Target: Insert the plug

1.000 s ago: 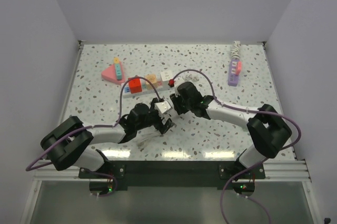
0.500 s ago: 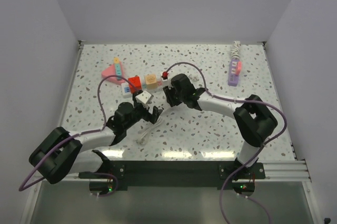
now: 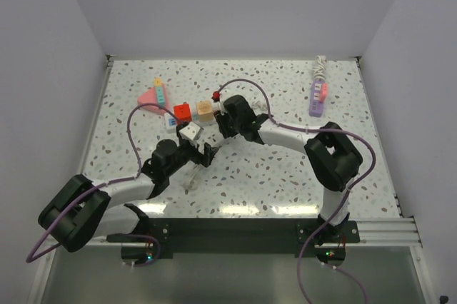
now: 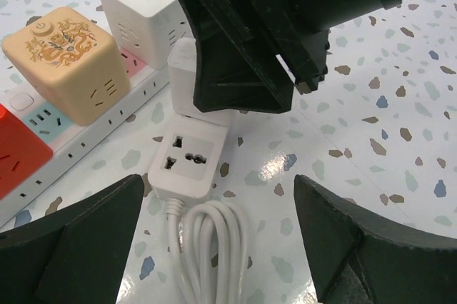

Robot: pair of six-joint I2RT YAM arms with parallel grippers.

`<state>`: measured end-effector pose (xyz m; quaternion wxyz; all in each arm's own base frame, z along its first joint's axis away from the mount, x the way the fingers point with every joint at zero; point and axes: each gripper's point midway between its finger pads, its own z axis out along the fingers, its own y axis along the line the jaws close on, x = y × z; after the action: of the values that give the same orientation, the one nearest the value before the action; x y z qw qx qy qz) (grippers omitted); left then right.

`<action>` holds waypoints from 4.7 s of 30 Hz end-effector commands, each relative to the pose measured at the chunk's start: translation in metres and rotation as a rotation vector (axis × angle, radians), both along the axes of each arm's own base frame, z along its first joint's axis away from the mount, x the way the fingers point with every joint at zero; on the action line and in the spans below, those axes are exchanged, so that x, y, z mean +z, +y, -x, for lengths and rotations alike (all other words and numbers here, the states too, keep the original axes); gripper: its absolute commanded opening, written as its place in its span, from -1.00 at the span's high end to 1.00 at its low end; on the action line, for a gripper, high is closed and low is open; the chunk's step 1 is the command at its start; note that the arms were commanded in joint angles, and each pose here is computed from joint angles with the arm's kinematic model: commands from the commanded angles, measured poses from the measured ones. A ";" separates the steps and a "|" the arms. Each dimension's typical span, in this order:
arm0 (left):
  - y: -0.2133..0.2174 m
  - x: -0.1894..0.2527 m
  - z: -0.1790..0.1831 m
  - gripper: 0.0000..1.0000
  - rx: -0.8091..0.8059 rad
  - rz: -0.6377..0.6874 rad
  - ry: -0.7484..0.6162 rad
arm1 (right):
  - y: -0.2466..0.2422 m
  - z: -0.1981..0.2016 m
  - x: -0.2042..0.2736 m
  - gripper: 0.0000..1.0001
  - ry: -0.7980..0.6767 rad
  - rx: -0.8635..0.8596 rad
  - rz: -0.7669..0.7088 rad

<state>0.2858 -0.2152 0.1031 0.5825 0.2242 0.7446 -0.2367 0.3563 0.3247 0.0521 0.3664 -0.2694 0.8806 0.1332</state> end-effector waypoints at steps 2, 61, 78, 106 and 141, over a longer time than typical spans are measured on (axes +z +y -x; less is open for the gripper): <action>-0.002 0.022 -0.002 -0.82 -0.008 0.069 -0.061 | -0.082 0.089 -0.122 1.00 0.398 -0.032 0.392; -0.022 0.021 0.031 -0.80 -0.123 0.125 -0.013 | -0.306 0.110 0.073 -0.97 -0.149 -1.333 0.025; -0.035 0.019 0.042 -0.80 -0.211 0.171 0.009 | -0.350 0.129 0.016 -0.96 0.093 -1.577 -0.114; -0.030 0.018 0.045 -0.80 -0.199 0.170 -0.006 | -0.392 0.129 -0.027 -0.05 0.159 -1.677 -0.070; -0.073 0.019 0.074 -0.78 -0.425 0.031 -0.143 | -0.130 0.005 0.108 1.00 0.028 -0.171 -0.517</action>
<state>0.2114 -0.2731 0.1071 0.5549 0.3502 0.6670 -0.3531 0.3445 0.1503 0.1280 0.4047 0.0187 0.8828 0.2377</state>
